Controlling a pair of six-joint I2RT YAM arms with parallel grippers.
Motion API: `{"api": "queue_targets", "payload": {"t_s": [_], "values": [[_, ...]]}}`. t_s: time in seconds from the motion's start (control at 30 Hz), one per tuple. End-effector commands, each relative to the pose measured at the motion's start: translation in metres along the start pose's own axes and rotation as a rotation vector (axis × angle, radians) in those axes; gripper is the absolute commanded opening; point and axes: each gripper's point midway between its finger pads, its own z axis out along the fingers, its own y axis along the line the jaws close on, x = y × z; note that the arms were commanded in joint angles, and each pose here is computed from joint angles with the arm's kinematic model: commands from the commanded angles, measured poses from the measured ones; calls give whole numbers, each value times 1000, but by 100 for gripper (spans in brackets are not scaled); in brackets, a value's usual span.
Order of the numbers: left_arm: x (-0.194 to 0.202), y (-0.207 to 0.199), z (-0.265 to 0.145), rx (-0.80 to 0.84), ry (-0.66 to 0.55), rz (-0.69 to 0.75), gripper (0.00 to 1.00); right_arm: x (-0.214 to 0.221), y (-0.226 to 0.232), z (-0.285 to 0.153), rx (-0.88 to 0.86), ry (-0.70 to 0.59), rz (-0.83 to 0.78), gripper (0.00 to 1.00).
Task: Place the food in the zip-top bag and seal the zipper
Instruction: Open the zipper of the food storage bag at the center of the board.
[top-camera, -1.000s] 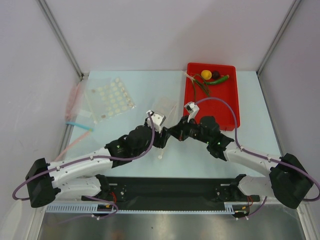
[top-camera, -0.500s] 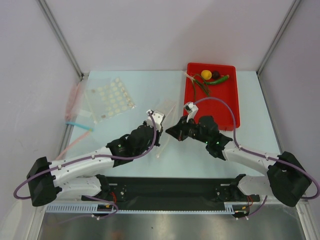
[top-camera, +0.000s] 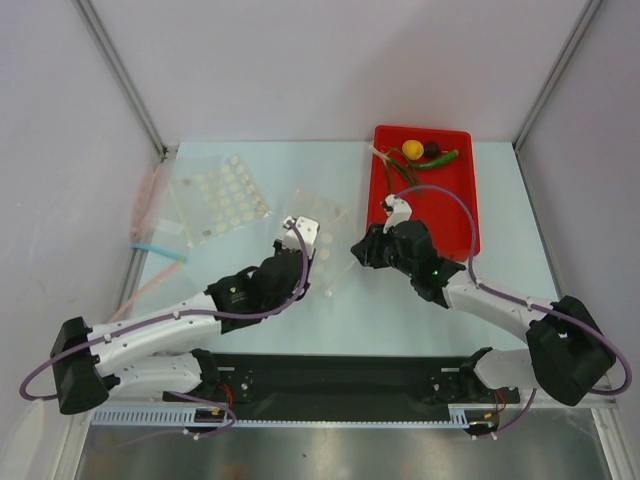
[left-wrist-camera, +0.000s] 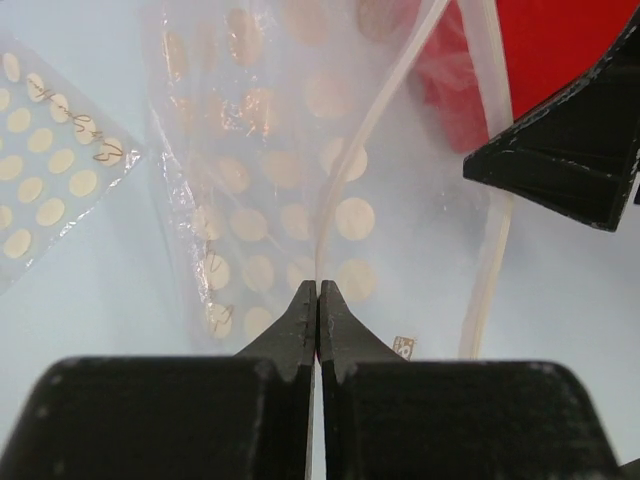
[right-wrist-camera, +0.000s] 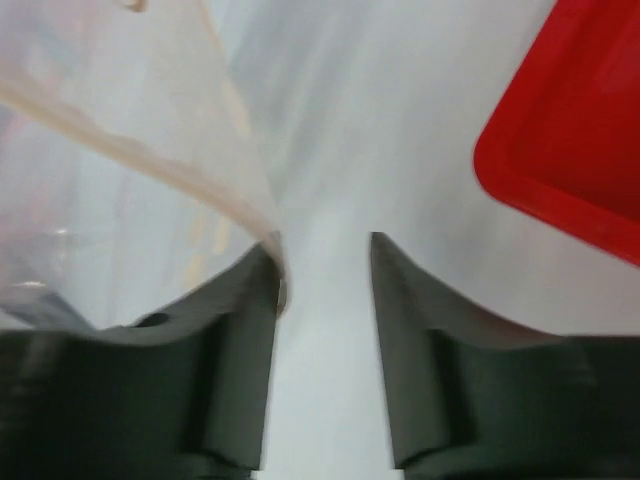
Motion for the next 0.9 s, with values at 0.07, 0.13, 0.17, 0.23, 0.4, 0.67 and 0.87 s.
{"api": "queue_targets", "payload": {"t_s": [0.07,0.13,0.17,0.23,0.4,0.67,0.87], "values": [[-30,1,-17,-7,-42,-51,0,-22,-12,-4,95,-68,-56,58],[-30,-7,-17,37,-45,-61,0,-24,-7,-5,73,-74,-66,65],[-30,-9,-18,50,-47,-63,0,-22,-3,-6,47,-70,-71,69],[-31,-15,-18,83,-52,-70,0,-23,9,-7,10,-79,-97,70],[-29,-17,-15,84,-49,-63,0,-18,35,-10,-67,-92,-162,54],[-23,-4,-4,-37,-18,-12,0,-19,54,-18,-144,-117,-172,0],[-17,2,3,-105,15,24,0,-21,66,-27,-129,-148,-238,5]]}}
